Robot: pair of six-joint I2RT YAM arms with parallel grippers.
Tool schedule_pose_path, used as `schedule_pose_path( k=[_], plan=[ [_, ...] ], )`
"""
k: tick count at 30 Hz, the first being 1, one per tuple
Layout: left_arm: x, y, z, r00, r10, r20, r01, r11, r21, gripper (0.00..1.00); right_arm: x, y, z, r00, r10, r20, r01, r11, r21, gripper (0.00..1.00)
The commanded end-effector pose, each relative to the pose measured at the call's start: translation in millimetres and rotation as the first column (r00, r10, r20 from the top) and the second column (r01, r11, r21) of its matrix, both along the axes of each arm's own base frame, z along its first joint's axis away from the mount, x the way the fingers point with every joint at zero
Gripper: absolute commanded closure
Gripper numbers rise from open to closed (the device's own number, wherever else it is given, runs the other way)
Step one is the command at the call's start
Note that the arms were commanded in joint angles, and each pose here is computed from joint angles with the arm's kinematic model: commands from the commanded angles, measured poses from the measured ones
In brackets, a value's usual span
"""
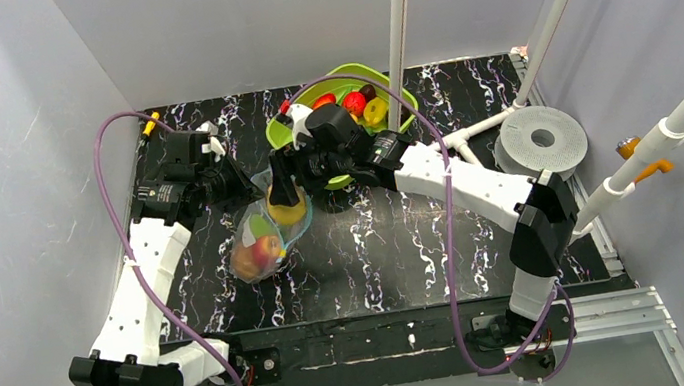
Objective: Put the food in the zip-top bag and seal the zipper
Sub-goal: Place the fake fruit in the zipper food storage bag.
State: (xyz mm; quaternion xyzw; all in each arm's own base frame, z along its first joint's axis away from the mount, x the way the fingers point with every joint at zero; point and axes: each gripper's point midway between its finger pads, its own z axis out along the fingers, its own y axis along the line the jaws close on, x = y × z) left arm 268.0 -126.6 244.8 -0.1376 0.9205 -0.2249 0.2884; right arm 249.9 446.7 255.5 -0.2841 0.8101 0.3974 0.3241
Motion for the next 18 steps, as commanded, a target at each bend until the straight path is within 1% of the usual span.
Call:
schedule_pose_path(
  k=[1, 4, 14, 18],
  plan=[
    [-6.4, -2.0, 18.6, 0.999, -0.021, 0.048, 0.022, 0.999, -0.027, 1.00, 1.5, 0.6, 32.7, 0.998, -0.014, 0.063, 0.012, 0.999, 0.043, 0.10],
    [-8.4, -0.3, 17.4, 0.999, -0.018, 0.047, 0.019, 1.000, -0.023, 1.00, 4.0, -1.8, 33.6, 0.997, -0.029, 0.069, 0.027, 0.999, 0.030, 0.05],
    [-13.1, 2.5, 9.6, 0.999, -0.011, 0.034, 0.012, 1.000, -0.013, 1.00, 4.6, -13.8, 53.7, 0.991, -0.059, 0.122, 0.054, 0.997, 0.047, 0.05],
    [-13.7, 4.2, 6.9, 1.000, -0.007, 0.029, 0.007, 1.000, -0.006, 1.00, 7.9, -22.6, 65.9, 0.982, -0.095, 0.163, 0.086, 0.994, 0.061, 0.04]
  ],
)
